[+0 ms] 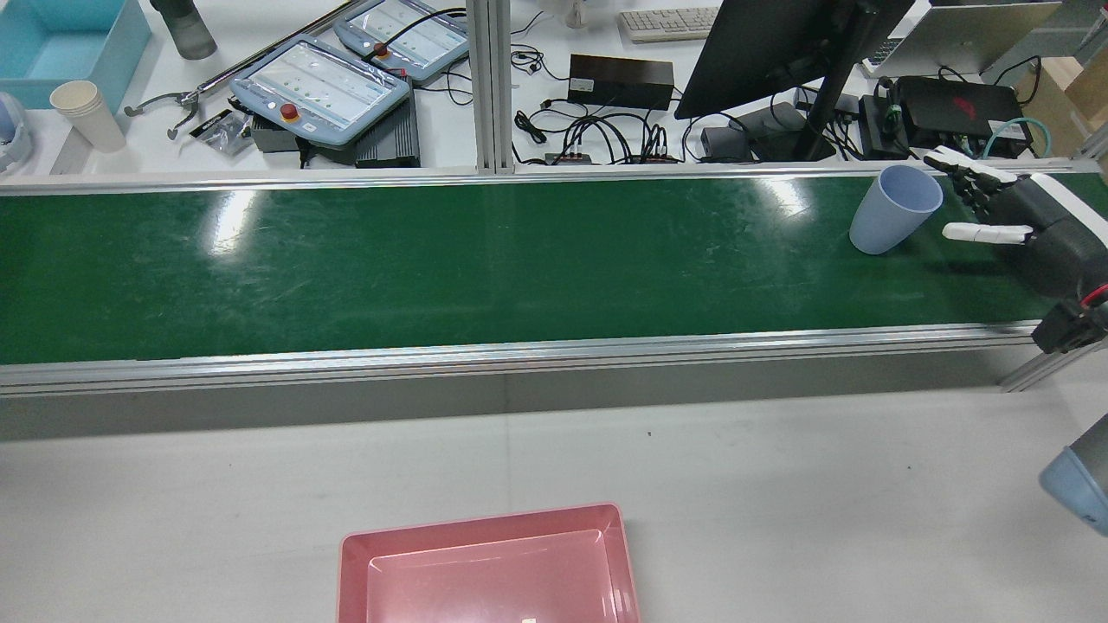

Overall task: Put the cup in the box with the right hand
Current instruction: 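Close the right hand around the light blue cup on the belt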

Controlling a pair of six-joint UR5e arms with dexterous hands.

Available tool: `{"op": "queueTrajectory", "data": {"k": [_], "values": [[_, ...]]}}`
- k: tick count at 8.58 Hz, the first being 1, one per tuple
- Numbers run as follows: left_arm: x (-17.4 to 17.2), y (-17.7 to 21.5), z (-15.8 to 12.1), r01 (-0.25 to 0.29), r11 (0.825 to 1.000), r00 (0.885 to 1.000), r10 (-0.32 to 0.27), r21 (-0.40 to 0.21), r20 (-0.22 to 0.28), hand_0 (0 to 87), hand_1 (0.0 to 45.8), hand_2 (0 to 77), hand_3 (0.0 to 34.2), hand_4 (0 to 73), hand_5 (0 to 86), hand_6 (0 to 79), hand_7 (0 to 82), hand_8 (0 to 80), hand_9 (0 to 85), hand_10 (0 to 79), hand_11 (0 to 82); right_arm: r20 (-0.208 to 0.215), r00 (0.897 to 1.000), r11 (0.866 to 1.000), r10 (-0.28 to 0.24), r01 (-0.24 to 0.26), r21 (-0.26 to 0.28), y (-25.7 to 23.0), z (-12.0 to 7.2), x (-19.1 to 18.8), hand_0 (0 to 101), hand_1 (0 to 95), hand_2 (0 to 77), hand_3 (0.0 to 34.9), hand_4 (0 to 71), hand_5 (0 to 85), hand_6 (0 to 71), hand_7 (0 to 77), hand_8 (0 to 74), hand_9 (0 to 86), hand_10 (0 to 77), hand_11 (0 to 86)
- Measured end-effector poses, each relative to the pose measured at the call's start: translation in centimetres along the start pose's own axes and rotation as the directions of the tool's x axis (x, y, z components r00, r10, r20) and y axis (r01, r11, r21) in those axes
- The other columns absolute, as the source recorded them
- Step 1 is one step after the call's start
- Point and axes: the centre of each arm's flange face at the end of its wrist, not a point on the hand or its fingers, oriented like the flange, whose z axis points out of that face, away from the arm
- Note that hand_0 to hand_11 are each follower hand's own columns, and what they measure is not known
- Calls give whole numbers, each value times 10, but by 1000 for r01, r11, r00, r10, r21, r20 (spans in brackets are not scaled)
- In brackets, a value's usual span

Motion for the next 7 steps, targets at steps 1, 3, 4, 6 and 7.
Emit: {"op": "queueTrajectory", "data": {"k": [1, 3, 4, 6, 7], "values": [[0, 0, 0, 0, 1000, 1000, 0, 0, 0, 0, 5, 11, 0, 11, 5, 5, 5, 0, 0, 0, 0, -3, 1000, 1000, 0, 0, -1, 1, 1, 2, 486, 185, 76, 0, 0, 60, 38, 125, 38, 38, 5, 11], [0, 0, 0, 0, 1000, 1000, 0, 0, 0, 0, 5, 11, 0, 11, 0, 5, 5, 0, 0, 0, 0, -9, 1000, 1000, -1, 1, -2, 1, 1, 6, 488, 185, 76, 0, 0, 60, 38, 136, 38, 38, 5, 11], [0, 0, 0, 0, 1000, 1000, 0, 0, 0, 0, 5, 11, 0, 11, 5, 0, 5, 0, 0, 0, 0, -12, 1000, 1000, 0, 0, -5, 3, 3, 8, 487, 185, 76, 0, 0, 60, 38, 136, 38, 44, 5, 11], [0, 0, 0, 0, 1000, 1000, 0, 0, 0, 0, 5, 11, 0, 11, 5, 5, 5, 0, 0, 0, 0, -15, 1000, 1000, -2, 2, -12, 7, 7, 11, 463, 295, 213, 0, 0, 125, 114, 262, 125, 175, 44, 11], [0, 0, 0, 0, 1000, 1000, 0, 0, 0, 0, 5, 11, 0, 11, 5, 0, 5, 0, 0, 0, 0, -11, 1000, 1000, -4, 4, -22, 12, 13, 12, 478, 289, 256, 0, 0, 125, 229, 376, 240, 289, 164, 71]]}}
